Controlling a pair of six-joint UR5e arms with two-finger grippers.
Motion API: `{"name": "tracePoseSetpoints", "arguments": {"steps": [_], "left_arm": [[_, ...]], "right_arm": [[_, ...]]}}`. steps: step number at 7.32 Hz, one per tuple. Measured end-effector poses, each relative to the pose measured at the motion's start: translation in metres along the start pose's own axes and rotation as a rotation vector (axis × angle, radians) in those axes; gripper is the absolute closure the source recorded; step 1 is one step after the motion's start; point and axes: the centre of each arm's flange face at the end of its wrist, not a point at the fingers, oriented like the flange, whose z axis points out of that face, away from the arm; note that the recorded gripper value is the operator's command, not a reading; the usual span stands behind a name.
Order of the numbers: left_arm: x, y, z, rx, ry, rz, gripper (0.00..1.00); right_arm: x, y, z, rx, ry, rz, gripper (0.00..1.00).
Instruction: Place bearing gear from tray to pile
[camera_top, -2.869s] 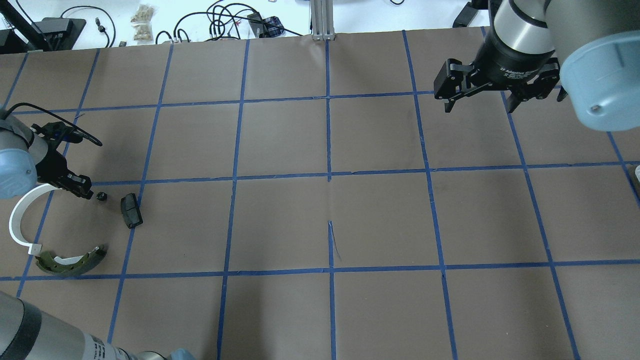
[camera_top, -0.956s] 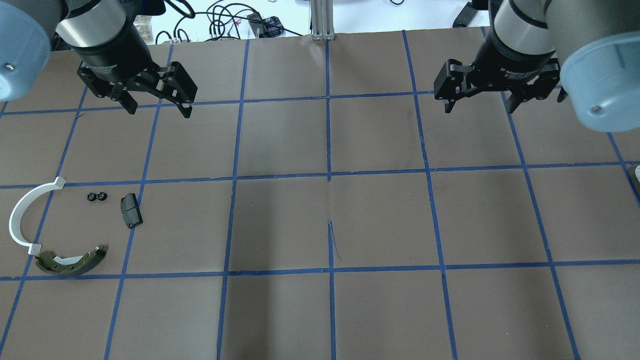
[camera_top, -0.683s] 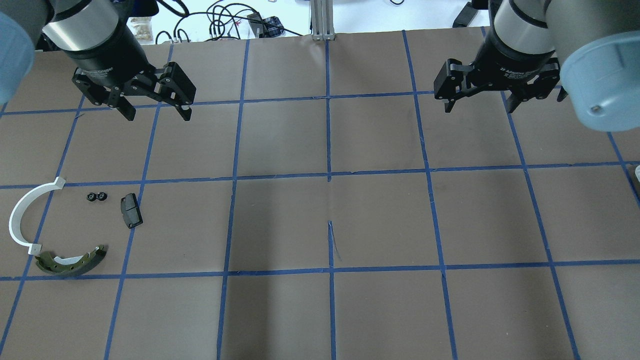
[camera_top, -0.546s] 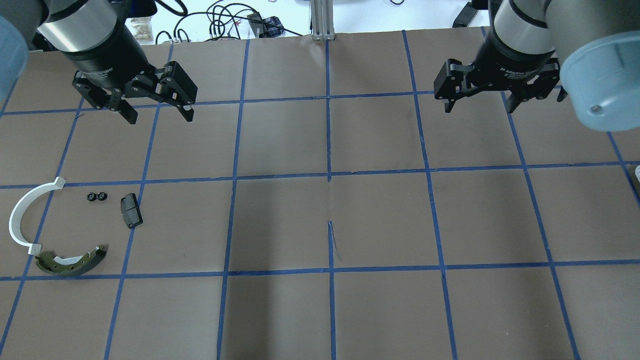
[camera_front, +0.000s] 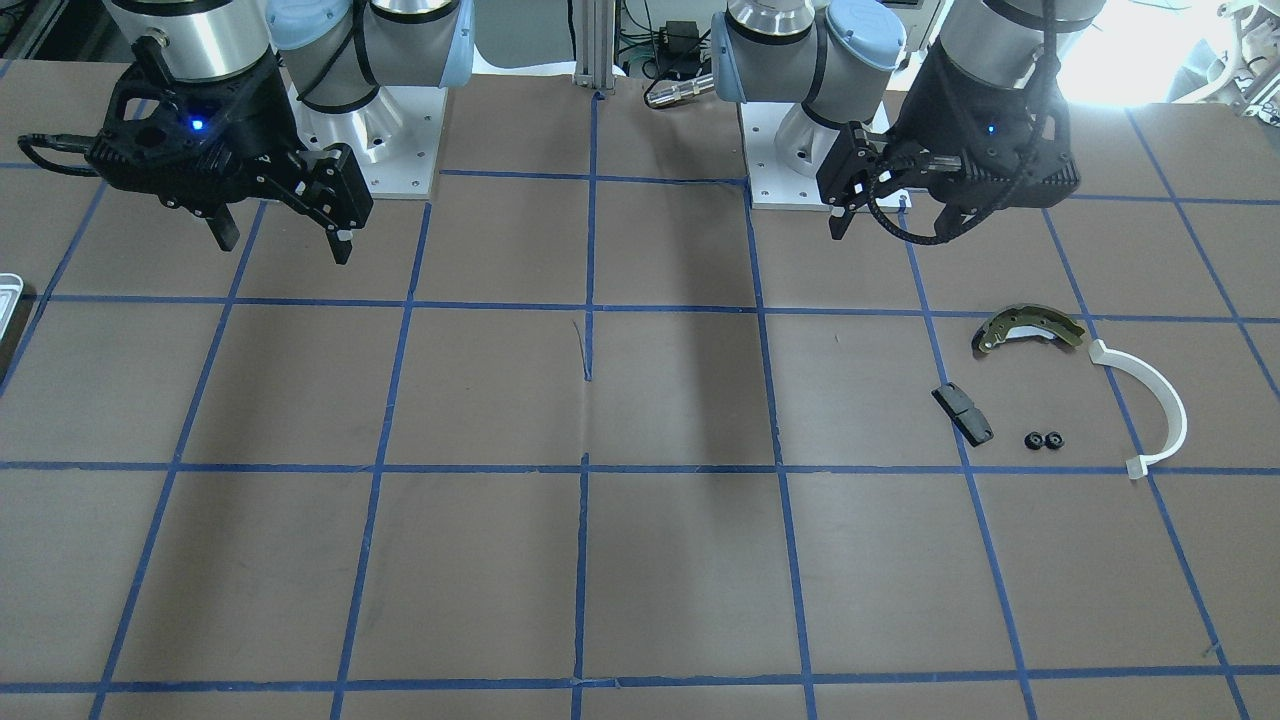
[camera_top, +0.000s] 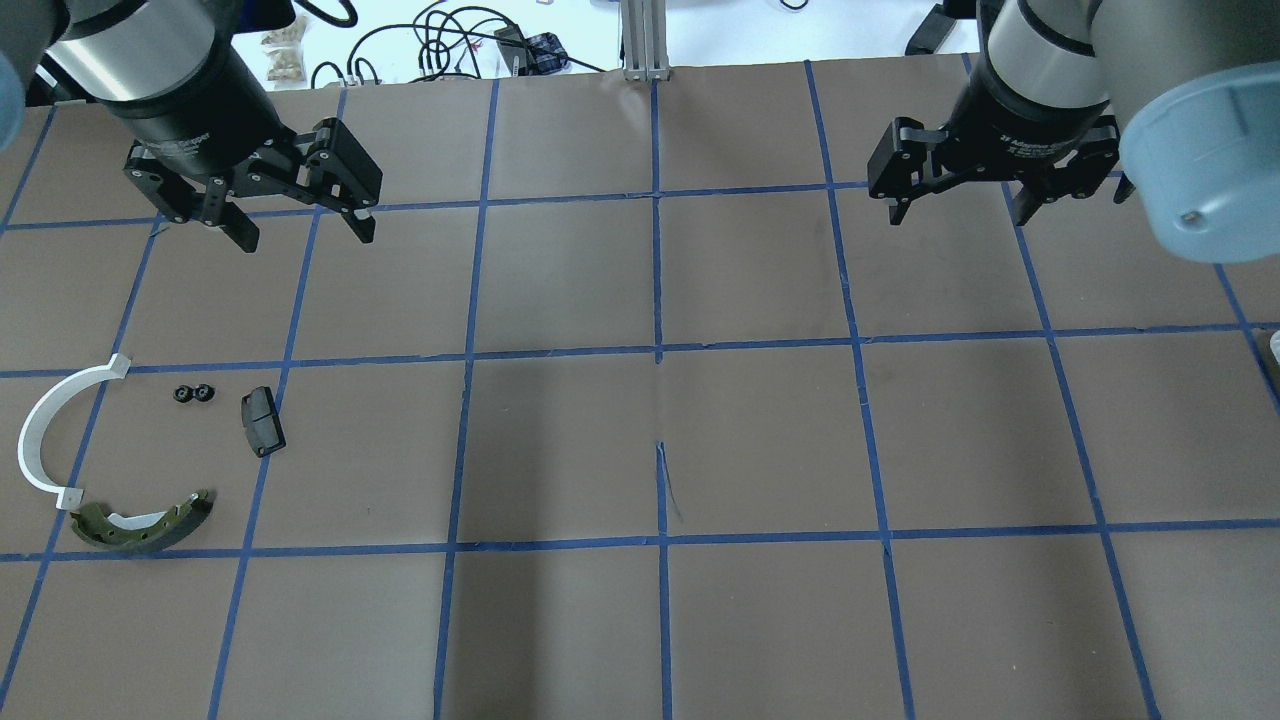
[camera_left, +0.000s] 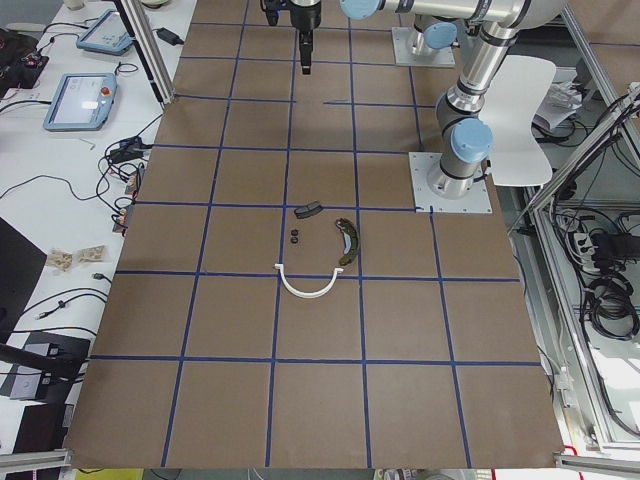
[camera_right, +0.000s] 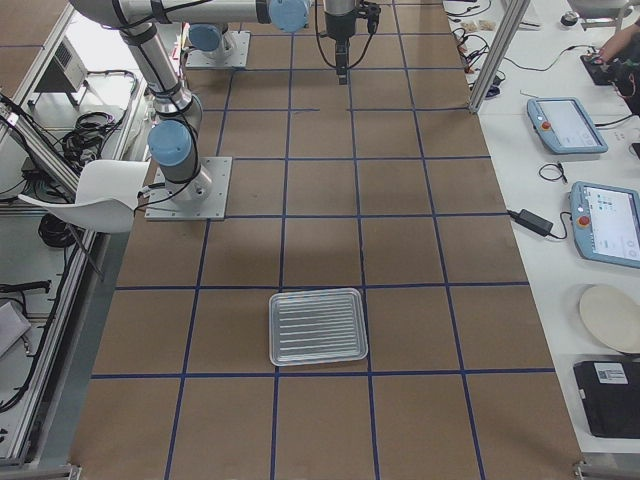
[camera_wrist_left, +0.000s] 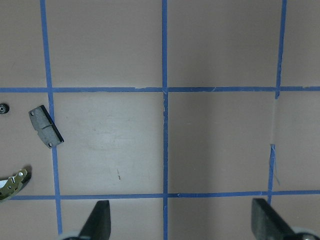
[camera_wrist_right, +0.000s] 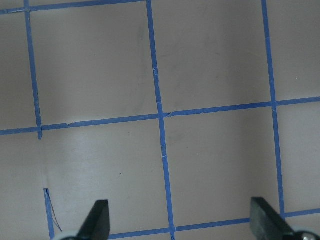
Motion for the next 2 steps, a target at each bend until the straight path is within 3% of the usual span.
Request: {"name": "tracePoseSetpoints", "arguments": {"steps": [2], "left_arm": [[-0.0016,-0.0007,0.0005,0.003,-0.005,0.004,0.00]], "right_arm": [[0.0000,0.0002,0.0004,-0.002,0.000,0.000,0.00]]}}
